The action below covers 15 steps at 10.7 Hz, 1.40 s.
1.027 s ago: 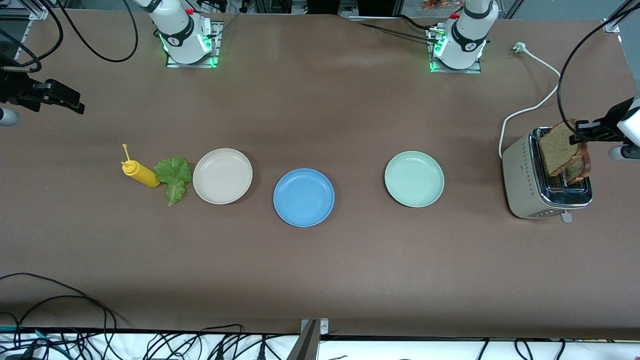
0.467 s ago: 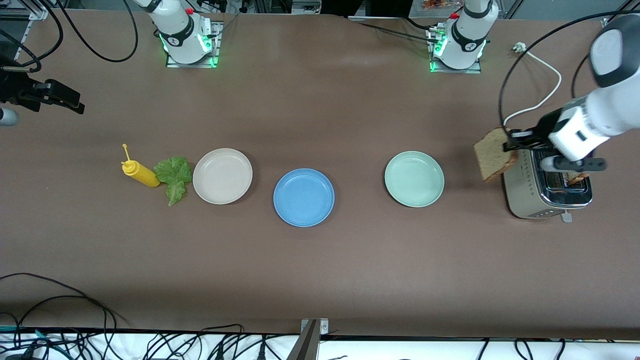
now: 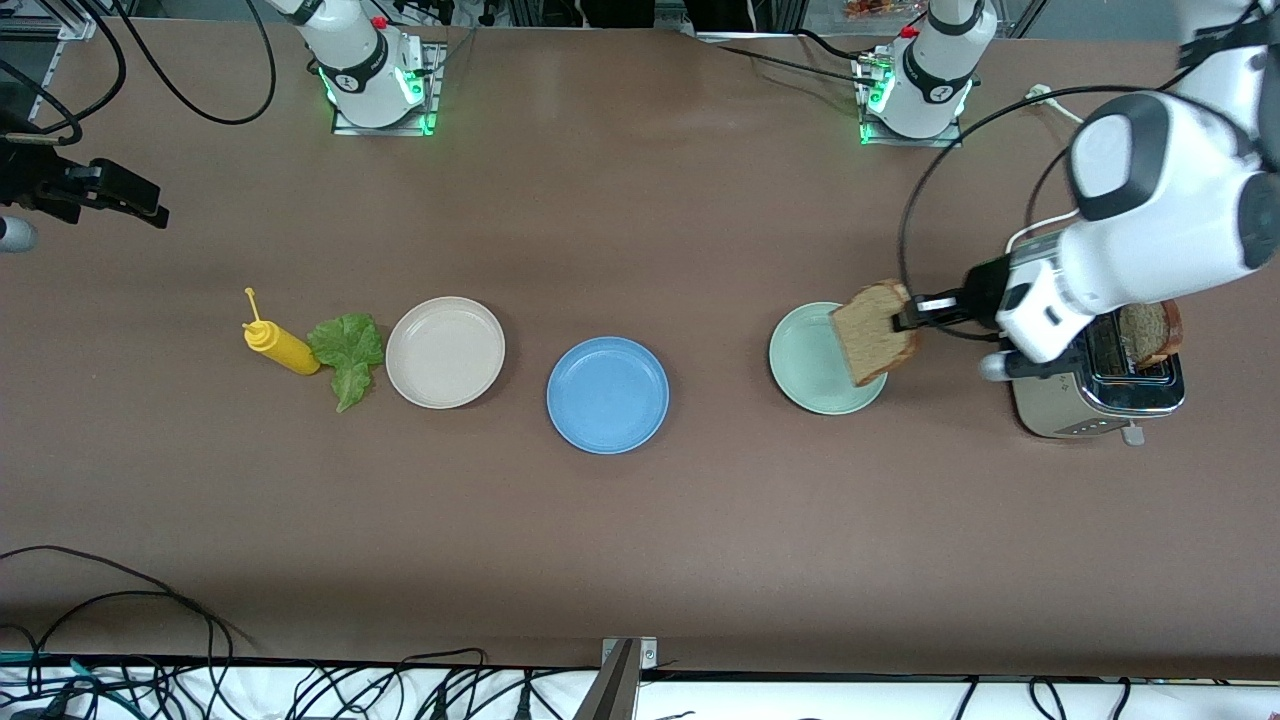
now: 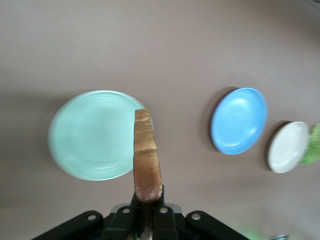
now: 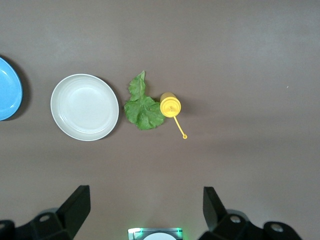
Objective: Make sandwich in blue plate with both arms
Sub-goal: 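Carry the bread slice over the blue plate with the left gripper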
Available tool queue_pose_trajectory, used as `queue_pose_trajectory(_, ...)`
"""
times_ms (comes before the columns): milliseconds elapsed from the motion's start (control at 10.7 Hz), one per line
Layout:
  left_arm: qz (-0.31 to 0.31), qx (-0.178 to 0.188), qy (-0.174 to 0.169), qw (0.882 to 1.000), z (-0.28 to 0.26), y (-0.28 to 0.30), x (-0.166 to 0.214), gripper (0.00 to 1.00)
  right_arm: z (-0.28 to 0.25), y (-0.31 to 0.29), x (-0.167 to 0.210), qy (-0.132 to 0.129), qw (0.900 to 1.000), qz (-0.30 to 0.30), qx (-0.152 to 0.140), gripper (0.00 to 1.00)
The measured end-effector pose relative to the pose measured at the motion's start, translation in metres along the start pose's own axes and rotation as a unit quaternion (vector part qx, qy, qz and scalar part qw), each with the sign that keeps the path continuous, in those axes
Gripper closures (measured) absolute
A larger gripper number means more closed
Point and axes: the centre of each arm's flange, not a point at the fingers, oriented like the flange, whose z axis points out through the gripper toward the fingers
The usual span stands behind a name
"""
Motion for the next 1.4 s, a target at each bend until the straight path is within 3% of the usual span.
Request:
queue_pose_trajectory(187, -0.019, -0.061, -0.002, 0.998, 0.041, 0.045, -0.002, 0.9, 0.0, 0.001, 0.0, 0.0, 1.0, 0.001, 0.0, 0.0)
queue_pose_trajectory(654, -0.007, -0.111, 0.032, 0.993, 0.124, 0.135, 0.002, 0.9, 0.0, 0.001, 0.0, 0.0, 1.0, 0.001, 0.0, 0.0)
queue_pose_trajectory(1214, 0.011, -0.142, 0.081, 0.987, 0.235, 0.211, 0.022, 0.9, 0.0, 0.002, 0.0, 0.0, 1.0, 0.001, 0.0, 0.0)
queue_pose_trajectory(1401, 0.015, -0.138, 0.081, 0.987, 0.28, 0.223, 0.012, 0.9, 0.0, 0.002, 0.0, 0.0, 1.0, 0.002, 0.0, 0.0)
